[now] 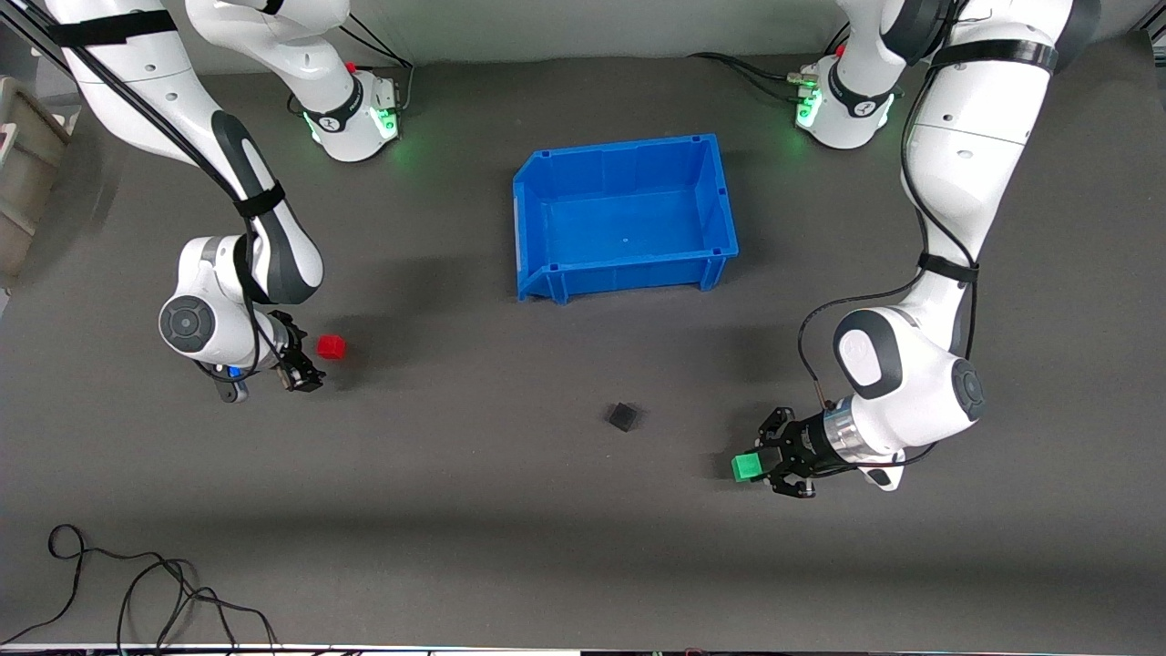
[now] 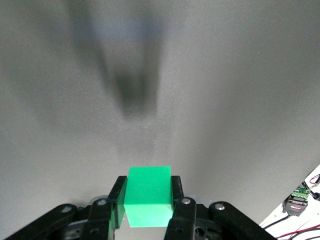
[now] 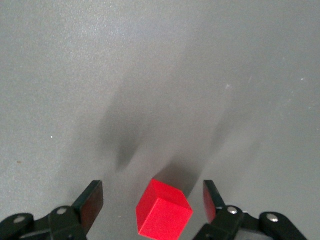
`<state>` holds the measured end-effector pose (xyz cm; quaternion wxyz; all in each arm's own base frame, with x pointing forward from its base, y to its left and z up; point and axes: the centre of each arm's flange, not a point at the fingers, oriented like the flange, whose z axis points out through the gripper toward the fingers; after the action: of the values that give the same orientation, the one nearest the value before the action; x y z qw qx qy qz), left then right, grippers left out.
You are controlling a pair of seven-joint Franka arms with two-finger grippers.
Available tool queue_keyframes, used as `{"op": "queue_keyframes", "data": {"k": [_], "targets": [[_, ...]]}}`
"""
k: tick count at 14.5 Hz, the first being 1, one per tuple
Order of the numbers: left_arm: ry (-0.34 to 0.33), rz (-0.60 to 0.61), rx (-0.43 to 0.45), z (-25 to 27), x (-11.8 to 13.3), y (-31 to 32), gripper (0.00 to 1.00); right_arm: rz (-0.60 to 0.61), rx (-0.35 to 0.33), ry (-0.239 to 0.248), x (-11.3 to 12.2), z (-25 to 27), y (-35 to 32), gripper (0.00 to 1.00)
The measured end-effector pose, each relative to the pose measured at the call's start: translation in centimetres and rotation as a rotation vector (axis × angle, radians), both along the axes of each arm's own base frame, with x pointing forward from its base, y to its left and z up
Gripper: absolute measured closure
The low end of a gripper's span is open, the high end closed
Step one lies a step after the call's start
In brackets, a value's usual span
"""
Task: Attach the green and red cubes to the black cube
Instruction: 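Carry the green cube with the left gripper toward the black cube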
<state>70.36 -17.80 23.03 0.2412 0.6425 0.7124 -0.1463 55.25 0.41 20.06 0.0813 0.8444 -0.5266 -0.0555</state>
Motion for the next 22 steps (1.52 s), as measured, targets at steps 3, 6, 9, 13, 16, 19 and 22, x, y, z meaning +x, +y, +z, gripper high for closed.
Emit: {"op": "queue_keyframes", "data": {"k": [3,6,9,13,16,19,22], "targets": [[0.003,0.014,-0.002,0.2,0.2,0.1,0.63,-0.041,-0.007,-0.004,0.1,0.1,-0.1,0.11],[-0.004,0.022,-0.006,0.7,0.5,0.1,0.63,-0.099,-0.025,0.012,-0.1,0.5,-2.7,0.12],[-0.007,0.025,-0.008,0.9,0.6,0.0,0.63,-0.139,-0.005,0.012,-0.1,0.7,-3.1,0.12],[-0.006,0.025,-0.008,0.9,0.6,0.0,0.63,-0.223,0.067,0.008,0.1,-0.3,-1.8,0.11],[-0.005,0.013,-0.005,0.4,0.3,-1.1,0.63,-0.284,0.116,0.012,0.3,-0.9,-0.8,0.11],[-0.019,-0.021,0.009,-1.1,-0.8,-4.9,0.63,-0.292,0.123,0.025,0.2,-1.7,-0.2,0.11],[-0.033,-0.055,0.02,-2.1,-2.0,-8.3,0.63,-0.294,0.122,0.024,0.3,-1.6,-0.4,0.2]]}}
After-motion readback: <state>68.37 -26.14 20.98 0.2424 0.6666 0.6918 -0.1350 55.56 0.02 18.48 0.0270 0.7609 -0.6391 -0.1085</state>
